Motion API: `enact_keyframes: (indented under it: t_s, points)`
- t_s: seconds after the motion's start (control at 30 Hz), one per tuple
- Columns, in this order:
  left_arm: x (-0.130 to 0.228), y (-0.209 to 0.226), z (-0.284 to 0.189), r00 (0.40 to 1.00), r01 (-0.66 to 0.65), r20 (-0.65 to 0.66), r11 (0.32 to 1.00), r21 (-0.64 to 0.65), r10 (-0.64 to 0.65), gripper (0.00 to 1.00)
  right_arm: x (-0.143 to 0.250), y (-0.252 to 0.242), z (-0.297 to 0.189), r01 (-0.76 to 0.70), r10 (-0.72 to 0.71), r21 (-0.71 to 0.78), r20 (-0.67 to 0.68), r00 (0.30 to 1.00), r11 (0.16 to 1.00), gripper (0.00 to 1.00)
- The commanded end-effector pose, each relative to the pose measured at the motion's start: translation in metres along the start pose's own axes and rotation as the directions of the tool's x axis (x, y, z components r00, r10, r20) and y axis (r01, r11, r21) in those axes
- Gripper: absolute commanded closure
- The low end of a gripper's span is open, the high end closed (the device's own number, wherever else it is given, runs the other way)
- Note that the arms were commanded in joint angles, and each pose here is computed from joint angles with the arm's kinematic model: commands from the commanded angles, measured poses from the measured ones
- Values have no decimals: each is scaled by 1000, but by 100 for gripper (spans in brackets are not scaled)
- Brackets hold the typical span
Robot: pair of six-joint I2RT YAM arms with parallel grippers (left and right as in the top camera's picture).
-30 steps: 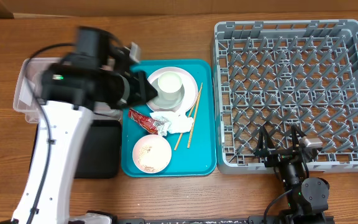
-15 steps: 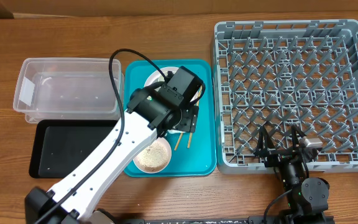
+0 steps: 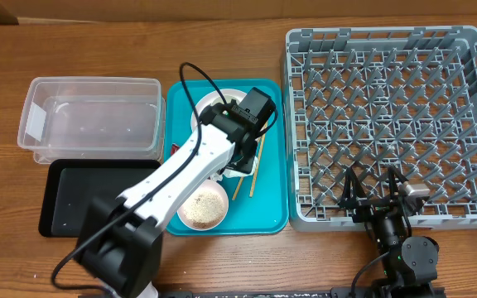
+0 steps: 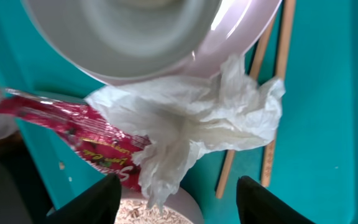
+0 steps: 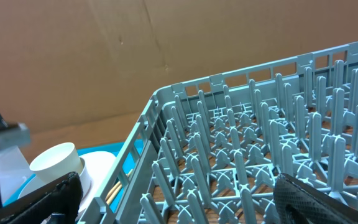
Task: Sort waste into correct bins and load items into the dishwasher
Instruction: 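Reach the left gripper to the teal tray and grasp the crumpled tissue, then carry the tissue with the left gripper and drop it into the clear bin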
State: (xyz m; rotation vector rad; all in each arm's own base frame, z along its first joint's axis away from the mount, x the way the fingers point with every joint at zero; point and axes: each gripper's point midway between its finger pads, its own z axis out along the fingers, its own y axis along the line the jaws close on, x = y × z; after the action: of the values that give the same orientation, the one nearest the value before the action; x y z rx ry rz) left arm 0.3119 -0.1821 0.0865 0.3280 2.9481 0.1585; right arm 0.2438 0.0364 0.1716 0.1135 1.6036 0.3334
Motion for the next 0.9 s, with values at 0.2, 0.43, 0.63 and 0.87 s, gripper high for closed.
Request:
enact_keyframes:
  t_s: [0.2,0.43,0.63,0.87]
  points:
    - [10,-1,29,992,-3,-125,994,109,17,44,1,-3,0,6,-6,10,7,1000,1000,0]
    - [16,-12,34,990,6,-141,987,160,16,48,1,-3,0,6,-6,10,7,1000,1000,0]
    - [29,-6,45,985,28,-170,993,119,-7,91,1,-3,0,6,-6,10,7,1000,1000,0]
    - [27,-5,44,986,29,-165,993,117,-9,96,1,-3,0,6,-6,10,7,1000,1000,0]
